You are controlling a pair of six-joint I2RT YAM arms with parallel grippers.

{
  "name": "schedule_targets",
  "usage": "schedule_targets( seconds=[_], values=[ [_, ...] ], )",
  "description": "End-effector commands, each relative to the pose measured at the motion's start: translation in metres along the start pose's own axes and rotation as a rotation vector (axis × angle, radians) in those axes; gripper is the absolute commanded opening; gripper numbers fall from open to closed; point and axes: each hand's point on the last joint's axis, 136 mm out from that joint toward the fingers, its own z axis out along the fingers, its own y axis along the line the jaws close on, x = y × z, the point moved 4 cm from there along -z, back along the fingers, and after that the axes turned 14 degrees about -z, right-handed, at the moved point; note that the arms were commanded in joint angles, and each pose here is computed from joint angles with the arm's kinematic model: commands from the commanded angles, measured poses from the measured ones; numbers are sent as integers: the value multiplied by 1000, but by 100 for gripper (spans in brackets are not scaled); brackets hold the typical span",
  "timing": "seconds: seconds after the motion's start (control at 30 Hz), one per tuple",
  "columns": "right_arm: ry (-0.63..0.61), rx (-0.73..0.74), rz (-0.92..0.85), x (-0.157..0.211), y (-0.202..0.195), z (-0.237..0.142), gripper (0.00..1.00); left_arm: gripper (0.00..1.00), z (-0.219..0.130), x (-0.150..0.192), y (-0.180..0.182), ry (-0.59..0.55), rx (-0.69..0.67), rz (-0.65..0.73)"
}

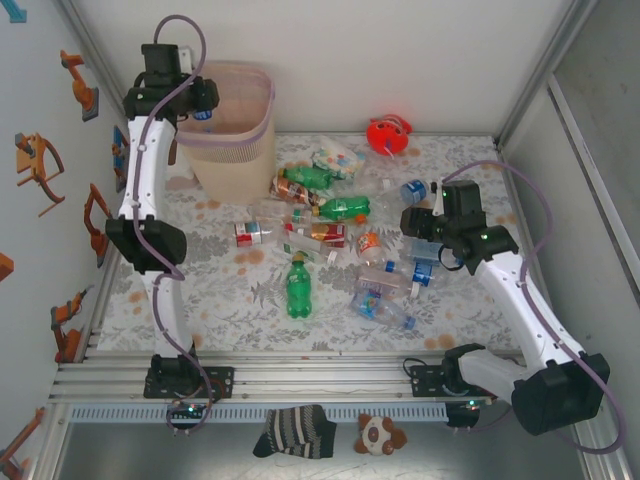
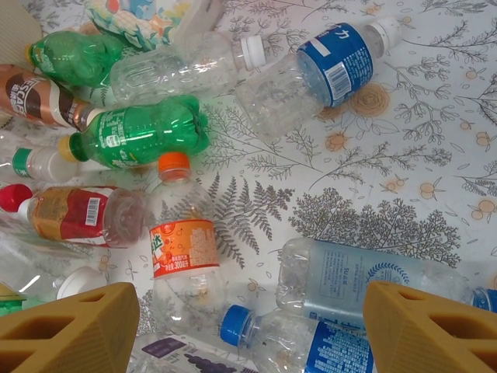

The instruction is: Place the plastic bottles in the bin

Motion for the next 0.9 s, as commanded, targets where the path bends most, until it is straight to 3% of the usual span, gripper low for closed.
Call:
schedule_targets(
  seconds=[0.0,0.47,0.63,0.87],
  values=[
    [-47,3,2,-14,2,-6,75,37,13,10,5,43,-19,31],
    [-48,1,1,-14,3,-6,75,46,61,67,33,239,-138,37],
    [-52,5,-1,-15,2,-9,75,57,69,74,39,256,-171,30],
    [-63,10,-5,-16,2,-15,75,68,52,55,28,198,-128,9]
  ],
)
